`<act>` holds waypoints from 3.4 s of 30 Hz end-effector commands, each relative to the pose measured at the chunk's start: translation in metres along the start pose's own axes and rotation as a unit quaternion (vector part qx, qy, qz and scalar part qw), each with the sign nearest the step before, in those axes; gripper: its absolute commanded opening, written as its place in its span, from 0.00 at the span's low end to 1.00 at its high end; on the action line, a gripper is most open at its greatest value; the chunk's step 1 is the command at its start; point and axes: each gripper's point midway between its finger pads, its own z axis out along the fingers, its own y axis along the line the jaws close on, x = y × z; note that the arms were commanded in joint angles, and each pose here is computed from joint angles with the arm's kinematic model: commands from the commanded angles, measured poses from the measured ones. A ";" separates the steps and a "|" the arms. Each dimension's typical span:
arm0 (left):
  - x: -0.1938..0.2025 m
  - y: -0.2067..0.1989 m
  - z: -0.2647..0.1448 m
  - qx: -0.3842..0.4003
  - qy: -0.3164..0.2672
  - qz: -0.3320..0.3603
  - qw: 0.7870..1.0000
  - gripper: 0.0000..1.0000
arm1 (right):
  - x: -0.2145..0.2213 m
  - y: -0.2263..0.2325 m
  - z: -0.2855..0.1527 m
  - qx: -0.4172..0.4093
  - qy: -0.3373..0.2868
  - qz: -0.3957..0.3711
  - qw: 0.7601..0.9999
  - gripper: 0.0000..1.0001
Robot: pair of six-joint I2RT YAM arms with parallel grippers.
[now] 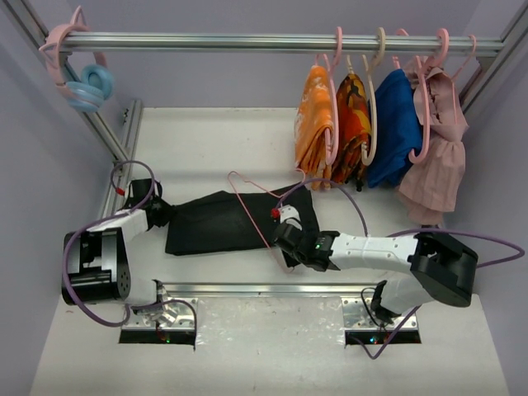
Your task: Place the trousers on the hanger
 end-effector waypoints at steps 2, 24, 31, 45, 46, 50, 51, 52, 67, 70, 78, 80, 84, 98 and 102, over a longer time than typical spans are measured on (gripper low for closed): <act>0.001 -0.005 -0.015 0.027 -0.005 -0.004 1.000 0.21 | -0.036 0.050 -0.018 0.010 -0.053 0.043 0.998 0.00; 0.064 -0.134 -0.132 0.268 0.075 0.060 0.959 0.00 | -0.010 0.100 0.022 0.058 -0.075 0.081 0.992 0.00; 0.109 -0.189 -0.135 0.282 0.157 0.049 0.945 0.00 | -0.021 0.091 0.008 0.017 -0.104 0.084 0.991 0.00; 0.182 -0.243 -0.114 0.298 0.246 0.054 0.921 0.07 | -0.009 0.071 0.001 -0.044 -0.114 0.062 0.991 0.00; 0.185 -0.245 -0.113 0.302 0.250 0.057 0.918 0.10 | -0.009 0.070 0.000 -0.045 -0.115 0.063 0.990 0.00; 0.194 -0.271 -0.113 0.331 0.267 0.065 0.903 0.43 | 0.006 0.052 0.004 -0.042 -0.095 0.076 0.992 0.00; 0.197 -0.274 -0.112 0.336 0.273 0.064 0.899 0.49 | 0.009 0.048 0.004 -0.043 -0.092 0.083 0.991 0.00; 0.201 -0.275 -0.112 0.339 0.279 0.063 0.897 0.55 | 0.010 0.047 0.004 -0.045 -0.089 0.091 0.991 0.00; 0.124 -0.241 -0.130 0.331 0.162 0.086 0.926 0.47 | 0.020 0.045 0.006 -0.048 -0.067 0.100 0.992 0.00; 0.114 -0.231 -0.133 0.320 0.151 0.096 0.930 0.45 | 0.019 0.043 0.006 -0.027 -0.059 0.108 0.992 0.00; 0.151 -0.153 -0.131 0.320 0.196 0.162 0.913 0.00 | 0.016 0.043 -0.011 0.022 -0.037 0.147 0.988 0.00; 0.169 -0.131 -0.128 0.320 0.221 0.178 0.904 0.00 | 0.010 0.053 -0.016 0.020 -0.040 0.147 0.988 0.00; 0.191 -0.115 -0.122 0.328 0.242 0.213 0.888 0.00 | 0.007 0.067 -0.018 0.022 -0.038 0.129 0.991 0.00; 0.281 -0.159 -0.128 0.445 0.398 0.221 0.771 0.00 | 0.007 0.088 -0.019 0.005 -0.038 0.089 0.995 0.00; 0.277 -0.148 -0.113 0.410 0.372 0.233 0.800 0.00 | 0.015 0.089 -0.018 -0.020 -0.034 0.073 0.997 0.00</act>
